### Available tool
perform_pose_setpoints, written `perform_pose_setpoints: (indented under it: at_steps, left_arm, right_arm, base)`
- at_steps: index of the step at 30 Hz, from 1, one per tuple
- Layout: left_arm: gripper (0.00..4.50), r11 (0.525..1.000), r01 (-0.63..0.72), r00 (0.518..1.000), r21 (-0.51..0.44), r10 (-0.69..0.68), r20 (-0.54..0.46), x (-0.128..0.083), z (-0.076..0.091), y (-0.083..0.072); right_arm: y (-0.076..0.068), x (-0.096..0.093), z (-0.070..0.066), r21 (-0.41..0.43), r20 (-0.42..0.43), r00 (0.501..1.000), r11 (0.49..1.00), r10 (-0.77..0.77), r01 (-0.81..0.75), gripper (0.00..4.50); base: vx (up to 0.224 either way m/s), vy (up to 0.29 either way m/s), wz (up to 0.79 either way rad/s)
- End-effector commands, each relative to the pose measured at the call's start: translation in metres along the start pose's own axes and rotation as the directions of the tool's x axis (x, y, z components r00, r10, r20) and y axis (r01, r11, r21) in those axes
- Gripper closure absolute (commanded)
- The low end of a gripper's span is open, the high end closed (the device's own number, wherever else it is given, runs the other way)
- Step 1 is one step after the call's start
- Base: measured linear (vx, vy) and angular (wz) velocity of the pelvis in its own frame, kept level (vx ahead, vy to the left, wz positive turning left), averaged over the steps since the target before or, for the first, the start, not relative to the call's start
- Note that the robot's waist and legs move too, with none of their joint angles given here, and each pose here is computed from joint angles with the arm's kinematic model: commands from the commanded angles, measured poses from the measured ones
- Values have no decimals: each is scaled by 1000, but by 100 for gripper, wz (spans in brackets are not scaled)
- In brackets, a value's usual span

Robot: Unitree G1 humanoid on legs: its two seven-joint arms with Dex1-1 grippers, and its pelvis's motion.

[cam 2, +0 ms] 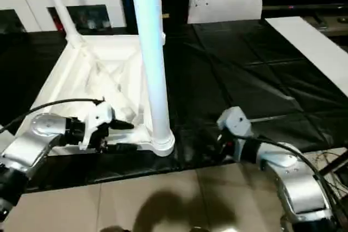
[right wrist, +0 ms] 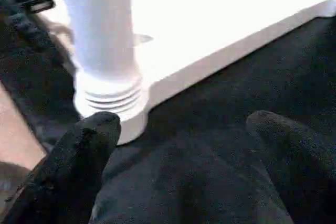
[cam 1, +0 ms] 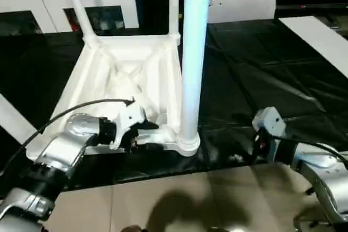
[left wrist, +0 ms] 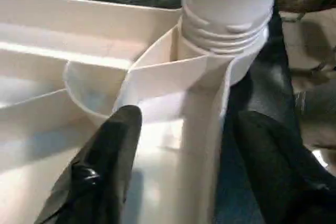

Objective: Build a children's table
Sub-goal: Rotate table base, then rotate leg to tighten

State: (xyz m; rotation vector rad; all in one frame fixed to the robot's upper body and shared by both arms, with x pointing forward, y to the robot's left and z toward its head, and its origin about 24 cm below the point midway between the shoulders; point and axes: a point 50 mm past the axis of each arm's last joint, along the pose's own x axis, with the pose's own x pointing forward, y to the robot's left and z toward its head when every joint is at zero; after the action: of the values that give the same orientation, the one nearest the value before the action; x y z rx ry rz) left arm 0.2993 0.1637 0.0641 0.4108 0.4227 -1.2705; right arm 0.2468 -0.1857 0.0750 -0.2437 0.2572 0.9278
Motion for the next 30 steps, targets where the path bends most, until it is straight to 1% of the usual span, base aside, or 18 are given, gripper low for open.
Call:
perform_pose_setpoints:
  at_steps: [1, 3, 5, 6, 9, 10, 11, 15, 16, 18, 20, 21, 22, 23, 24, 26, 28, 30]
  left_arm:
    - [165, 1000, 16, 999, 14, -15, -39, 0, 1, 3]
    - [170, 1000, 15, 999, 19, -14, -49, 0, 0, 8]
    - [172, 1000, 13, 999, 24, -12, -47, 0, 1, 9]
    - [204, 1000, 8, 999, 25, -7, -37, 1, 2, 13]
    - [213, 1000, 13, 1000, 11, -13, -20, 4, 5, 17]
    - [228, 1000, 22, 1000, 6, -22, -16, 4, 5, 18]
    - [245, 1000, 22, 1000, 6, -22, -16, 4, 5, 18]
    - [261, 999, 53, 999, -1, -53, -13, 6, 5, 16]
    - [285, 998, 58, 998, -7, -58, -4, 6, 4, 15]
    - [294, 998, 60, 998, -12, -60, 11, 5, 4, 15]
    - [294, 997, 76, 997, -17, -75, 12, 3, 1, 15]
    - [313, 997, 76, 997, -17, -75, 12, 3, 1, 15]
    - [328, 995, 97, 995, -22, -97, -3, 3, -2, 13]
    - [336, 995, 97, 995, -22, -97, -4, 3, -3, 13]
    - [337, 994, 112, 993, -20, -112, -24, 3, -5, 11]
    - [345, 992, 122, 992, -18, -123, -39, 3, -6, 11]
    - [373, 991, 136, 989, -11, -137, -53, 2, -6, 10]
    - [379, 990, 140, 989, -9, -141, -53, 3, -5, 10]
  right_arm:
    - [2, 0, 9, -14, 12, 999, 999, 31, -31, 0]
    - [3, 2, 12, -12, 14, 999, 999, 53, -52, 0]
    - [4, 2, 13, -7, 15, 998, 998, 60, -60, 0]
    - [6, 0, 14, -10, 5, 997, 997, 81, -81, 0]
    - [13, -2, 15, -8, -11, 990, 990, 141, -141, 0]
    - [13, -3, 16, -10, -14, 989, 989, 148, -148, 0]
    - [13, -3, 16, -10, -14, 989, 989, 148, -148, 0]
    - [12, -3, 16, 0, -15, 989, 989, 148, -148, 0]
    - [12, -3, 16, 2, -12, 988, 988, 153, -153, 0]
    - [13, -2, 16, 6, -10, 987, 987, 161, -161, 0]
    - [15, -1, 16, 15, -8, 985, 985, 170, -170, 0]
    - [15, -1, 16, 15, -8, 985, 985, 170, -170, 0]
    - [15, 0, 14, 14, -14, 985, 985, 174, -174, 0]
    - [15, 0, 14, 14, -14, 985, 985, 174, -174, 0]
    - [15, 0, 14, 18, -14, 983, 983, 181, -181, 0]
    - [15, 0, 14, 20, -15, 982, 982, 187, -187, 0]
    - [14, 0, 14, 13, -21, 983, 983, 183, -183, 0]
    - [12, 1, 14, 13, -20, 983, 984, 180, -180, 0]
  base:
    - [0, 0, 0]
    - [0, 0, 0]
    - [0, 0, 0]
    - [0, 0, 0]
    - [0, 0, 0]
    - [0, 0, 0]
    - [0, 0, 0]
    - [0, 0, 0]
    - [0, 0, 0]
    - [0, 0, 0]
    - [0, 0, 0]
    - [0, 0, 0]
    - [0, 0, 0]
    - [0, 0, 0]
    - [0, 0, 0]
    - [0, 0, 0]
    - [0, 0, 0]
    - [0, 0, 0]
